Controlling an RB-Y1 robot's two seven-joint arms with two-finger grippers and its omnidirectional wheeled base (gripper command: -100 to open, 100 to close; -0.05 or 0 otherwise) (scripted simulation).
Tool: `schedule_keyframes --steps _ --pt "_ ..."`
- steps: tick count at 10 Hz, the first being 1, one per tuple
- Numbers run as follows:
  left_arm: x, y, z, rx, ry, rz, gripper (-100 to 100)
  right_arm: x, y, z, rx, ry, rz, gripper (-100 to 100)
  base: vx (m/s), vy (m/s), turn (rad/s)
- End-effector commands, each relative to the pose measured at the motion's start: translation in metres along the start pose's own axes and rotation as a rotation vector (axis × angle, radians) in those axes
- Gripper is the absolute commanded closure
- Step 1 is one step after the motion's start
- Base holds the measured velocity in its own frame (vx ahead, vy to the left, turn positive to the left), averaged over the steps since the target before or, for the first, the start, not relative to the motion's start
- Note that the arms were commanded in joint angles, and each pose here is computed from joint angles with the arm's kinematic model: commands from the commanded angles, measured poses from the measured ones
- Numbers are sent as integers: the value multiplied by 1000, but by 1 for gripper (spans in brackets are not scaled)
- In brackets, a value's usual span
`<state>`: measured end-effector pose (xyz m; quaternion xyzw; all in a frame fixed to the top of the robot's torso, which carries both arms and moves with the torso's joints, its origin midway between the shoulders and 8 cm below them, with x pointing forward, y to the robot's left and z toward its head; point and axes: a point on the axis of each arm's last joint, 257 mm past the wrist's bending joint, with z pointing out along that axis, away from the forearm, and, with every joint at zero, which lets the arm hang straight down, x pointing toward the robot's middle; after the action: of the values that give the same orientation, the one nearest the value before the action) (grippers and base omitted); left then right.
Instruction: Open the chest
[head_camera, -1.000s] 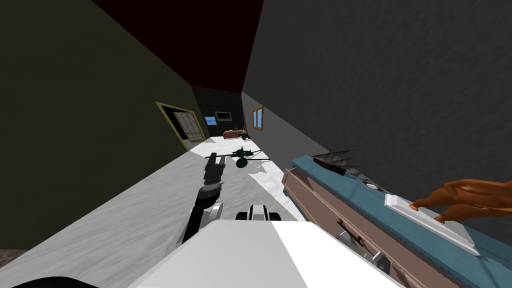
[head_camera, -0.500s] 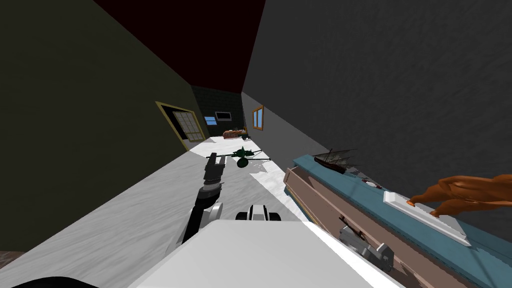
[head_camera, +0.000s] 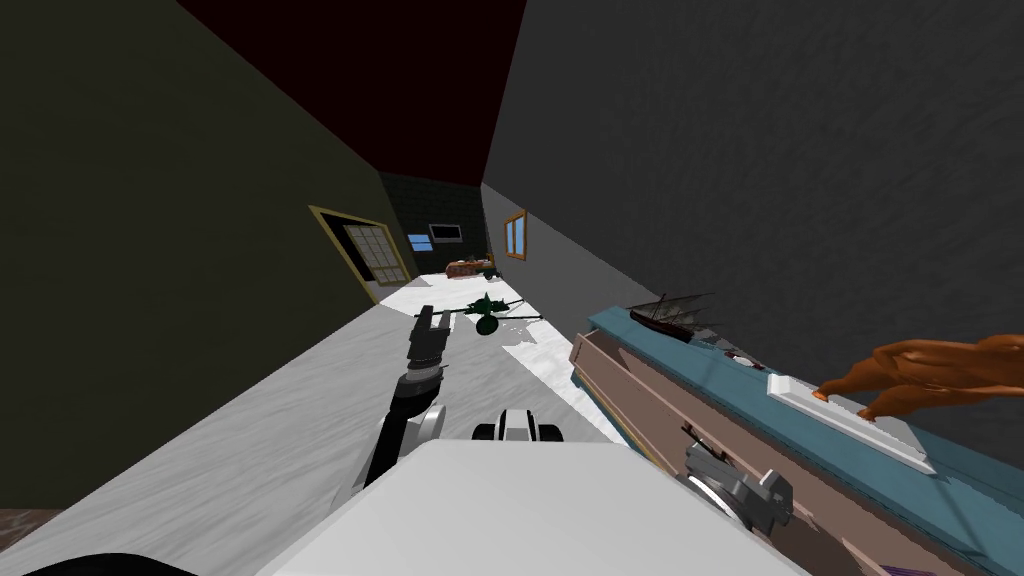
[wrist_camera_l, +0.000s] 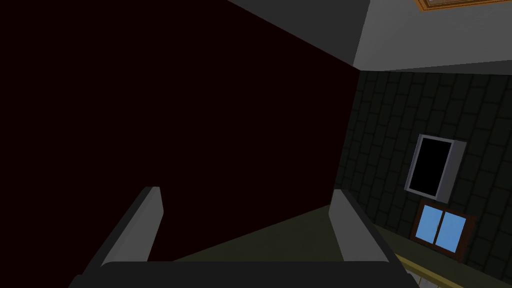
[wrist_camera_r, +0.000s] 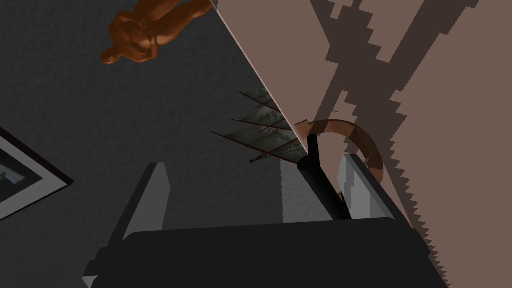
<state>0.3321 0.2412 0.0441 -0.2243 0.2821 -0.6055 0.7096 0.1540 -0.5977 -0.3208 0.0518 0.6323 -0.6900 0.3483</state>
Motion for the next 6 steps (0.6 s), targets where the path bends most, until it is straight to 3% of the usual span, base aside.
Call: schedule_keyframes --steps 1,6 --pt "0 0 0 0 0 0 0 1 1 -1 -5 2 -2 0 0 0 0" --pt "0 0 0 0 0 0 0 4 5 -5 -20 8 -7 0 0 0 0"
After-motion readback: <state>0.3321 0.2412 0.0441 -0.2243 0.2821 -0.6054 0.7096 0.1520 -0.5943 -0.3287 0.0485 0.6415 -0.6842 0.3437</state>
